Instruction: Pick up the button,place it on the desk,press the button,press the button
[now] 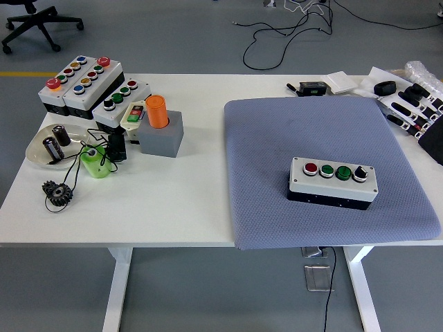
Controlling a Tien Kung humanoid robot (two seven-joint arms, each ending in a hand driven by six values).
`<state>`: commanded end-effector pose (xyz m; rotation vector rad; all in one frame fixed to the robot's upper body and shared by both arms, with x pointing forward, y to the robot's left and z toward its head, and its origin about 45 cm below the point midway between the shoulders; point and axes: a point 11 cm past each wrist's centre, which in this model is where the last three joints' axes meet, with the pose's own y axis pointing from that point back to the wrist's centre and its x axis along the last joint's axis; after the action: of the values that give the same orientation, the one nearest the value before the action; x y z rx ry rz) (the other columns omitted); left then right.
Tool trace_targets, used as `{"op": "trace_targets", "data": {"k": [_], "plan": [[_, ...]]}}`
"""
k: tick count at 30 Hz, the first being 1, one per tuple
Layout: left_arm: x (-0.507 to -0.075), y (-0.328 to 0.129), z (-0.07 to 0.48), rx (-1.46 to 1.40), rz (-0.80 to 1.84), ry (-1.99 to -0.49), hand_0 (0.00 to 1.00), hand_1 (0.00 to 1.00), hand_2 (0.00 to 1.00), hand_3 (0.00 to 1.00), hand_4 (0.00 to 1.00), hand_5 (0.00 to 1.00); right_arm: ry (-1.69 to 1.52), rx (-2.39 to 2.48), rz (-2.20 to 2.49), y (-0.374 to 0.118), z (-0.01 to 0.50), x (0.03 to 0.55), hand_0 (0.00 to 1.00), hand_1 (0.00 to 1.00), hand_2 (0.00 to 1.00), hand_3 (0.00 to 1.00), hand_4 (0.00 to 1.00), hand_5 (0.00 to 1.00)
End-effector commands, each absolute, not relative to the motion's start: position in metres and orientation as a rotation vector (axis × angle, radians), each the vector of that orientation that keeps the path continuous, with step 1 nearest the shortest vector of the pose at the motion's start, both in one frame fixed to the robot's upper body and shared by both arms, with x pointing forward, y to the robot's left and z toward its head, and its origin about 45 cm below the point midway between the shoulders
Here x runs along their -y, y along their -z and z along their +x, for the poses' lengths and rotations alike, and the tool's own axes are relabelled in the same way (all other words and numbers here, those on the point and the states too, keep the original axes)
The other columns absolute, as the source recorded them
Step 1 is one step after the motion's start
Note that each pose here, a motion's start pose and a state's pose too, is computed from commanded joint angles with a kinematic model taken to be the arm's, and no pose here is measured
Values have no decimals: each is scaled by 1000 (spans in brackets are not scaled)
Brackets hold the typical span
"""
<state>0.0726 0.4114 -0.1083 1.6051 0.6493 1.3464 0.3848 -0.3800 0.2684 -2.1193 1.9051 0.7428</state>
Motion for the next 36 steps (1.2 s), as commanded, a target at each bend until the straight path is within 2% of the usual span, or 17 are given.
{"op": "trace_targets", "data": {"k": [15,16,36], "plan": [[-410,109,70,-650,1612,-1337,599,522,484,469,281,968,-792,-1927,-1968,-260,380,397,797,767,842,919,831,803],[-410,109,70,-650,1612,-1336,599,522,485,470,280,968,-789,-1932,-1965,-259,380,398,794,763,836,882,823,795],[-411,110,66,-653,1620,-1333,599,522,486,470,280,969,-559,-2102,-2040,-257,372,420,799,763,819,860,791,772]]}}
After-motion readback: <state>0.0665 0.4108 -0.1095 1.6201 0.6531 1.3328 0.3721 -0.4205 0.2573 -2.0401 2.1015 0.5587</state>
